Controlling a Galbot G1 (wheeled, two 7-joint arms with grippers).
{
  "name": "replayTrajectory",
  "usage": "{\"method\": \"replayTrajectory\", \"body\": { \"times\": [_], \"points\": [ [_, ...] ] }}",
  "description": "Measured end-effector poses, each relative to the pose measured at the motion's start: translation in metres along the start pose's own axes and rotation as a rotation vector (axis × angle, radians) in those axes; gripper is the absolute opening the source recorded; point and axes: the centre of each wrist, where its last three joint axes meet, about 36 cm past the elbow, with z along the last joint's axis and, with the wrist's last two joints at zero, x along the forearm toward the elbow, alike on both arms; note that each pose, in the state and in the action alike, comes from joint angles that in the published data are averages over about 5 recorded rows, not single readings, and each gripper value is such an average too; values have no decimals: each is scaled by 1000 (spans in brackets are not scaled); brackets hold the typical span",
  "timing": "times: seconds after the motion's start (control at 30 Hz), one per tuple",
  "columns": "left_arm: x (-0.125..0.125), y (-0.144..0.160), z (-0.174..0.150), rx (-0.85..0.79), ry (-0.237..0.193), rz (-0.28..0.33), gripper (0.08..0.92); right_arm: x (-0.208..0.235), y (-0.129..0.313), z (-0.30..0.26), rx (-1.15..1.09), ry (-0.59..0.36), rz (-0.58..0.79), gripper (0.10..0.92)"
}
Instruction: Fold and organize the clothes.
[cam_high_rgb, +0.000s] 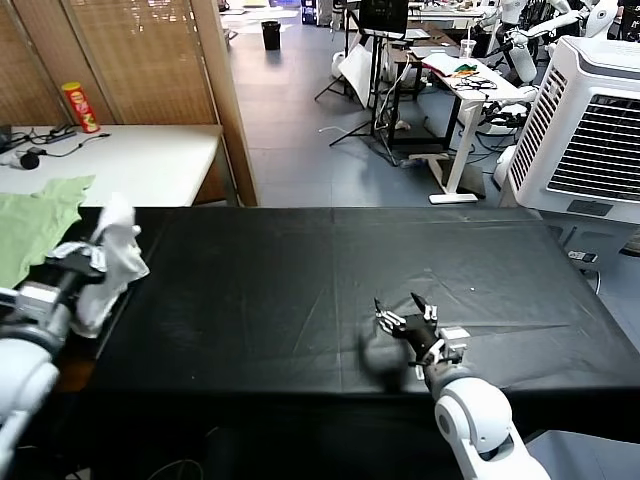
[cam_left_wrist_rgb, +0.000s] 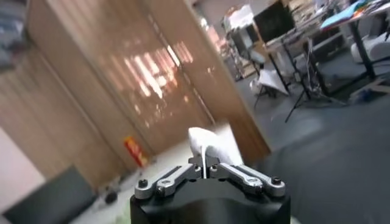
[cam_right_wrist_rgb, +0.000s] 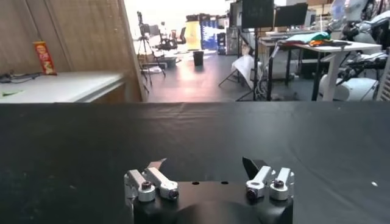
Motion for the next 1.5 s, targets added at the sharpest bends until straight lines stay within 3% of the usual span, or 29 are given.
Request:
{"method": "replayTrajectory", "body": {
  "times": [0.2,0.3,0.47,0.57,0.67,0.87,1.23,1.5],
  "points": [
    [5,-83,23,123,42,138,155,5,2,3,-1,10,-5,798],
    [13,-125,31,188,60,231,234,6,4,3,-12,22,-24,798],
    [30,-167,24,273,25,381,529,2,12,1,-65,51,-86,798],
    [36,-172,16,302,-17,419,689,-3,18,0,-112,84,-140,798],
    [37,-169,11,311,-54,418,779,-12,29,-2,-161,111,-201,798],
    [34,-156,8,309,-77,374,798,-45,62,-10,-217,143,-320,798],
    [40,-147,20,315,-55,291,798,-114,131,-15,-291,222,-427,795],
    [41,-146,24,321,-45,274,798,-142,165,-17,-319,253,-464,664]
  ]
}}
